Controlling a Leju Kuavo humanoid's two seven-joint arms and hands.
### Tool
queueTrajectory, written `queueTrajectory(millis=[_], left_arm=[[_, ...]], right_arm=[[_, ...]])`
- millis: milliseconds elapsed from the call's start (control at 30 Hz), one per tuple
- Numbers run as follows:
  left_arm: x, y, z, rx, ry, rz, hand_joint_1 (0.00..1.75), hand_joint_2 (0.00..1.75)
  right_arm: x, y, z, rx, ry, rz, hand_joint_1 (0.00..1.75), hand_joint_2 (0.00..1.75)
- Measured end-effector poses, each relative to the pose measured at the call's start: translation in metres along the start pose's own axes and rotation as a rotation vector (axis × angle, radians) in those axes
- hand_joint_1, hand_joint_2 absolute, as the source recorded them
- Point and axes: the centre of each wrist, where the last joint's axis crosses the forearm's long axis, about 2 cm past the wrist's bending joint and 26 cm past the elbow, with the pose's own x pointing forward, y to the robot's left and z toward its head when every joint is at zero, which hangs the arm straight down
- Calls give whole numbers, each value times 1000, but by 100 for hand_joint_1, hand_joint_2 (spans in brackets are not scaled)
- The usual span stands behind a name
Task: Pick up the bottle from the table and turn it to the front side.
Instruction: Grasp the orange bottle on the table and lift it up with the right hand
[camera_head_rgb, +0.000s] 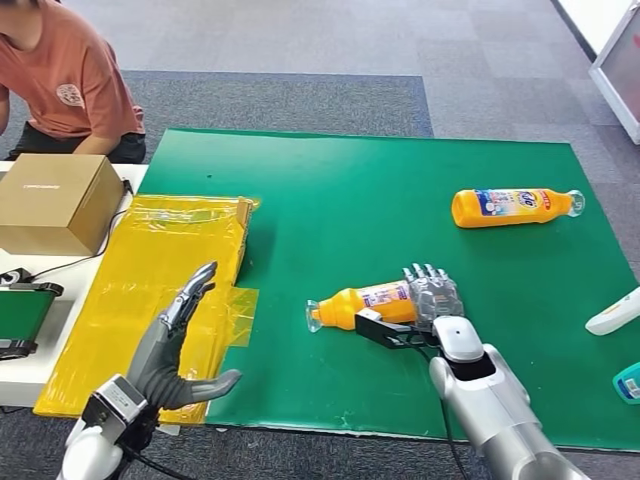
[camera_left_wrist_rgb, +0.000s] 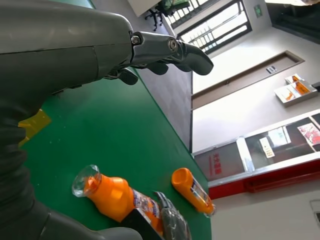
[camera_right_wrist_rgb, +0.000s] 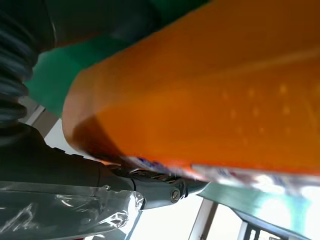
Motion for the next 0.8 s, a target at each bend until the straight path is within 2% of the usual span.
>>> queueTrajectory(millis=[300, 500, 567, 700, 800], left_arm=[[3, -1, 1, -2, -14, 1, 0, 175], [6, 0, 1, -2, -31, 0, 0, 175], [6, 0, 1, -2, -36, 1, 0, 175], [6, 0, 2, 7, -56, 20, 0, 175], [5, 3, 3, 30, -69, 38, 0, 175]], right_arm=[[-1, 0, 1, -18, -54, -26, 175, 175], [2, 1, 9, -45, -104, -148, 175, 175], [0, 0, 12, -24, -142, -286, 175, 175], [-5, -2, 18, 72, -288, -810, 175, 175], [-8, -6, 24, 47, -378, -1143, 175, 175]])
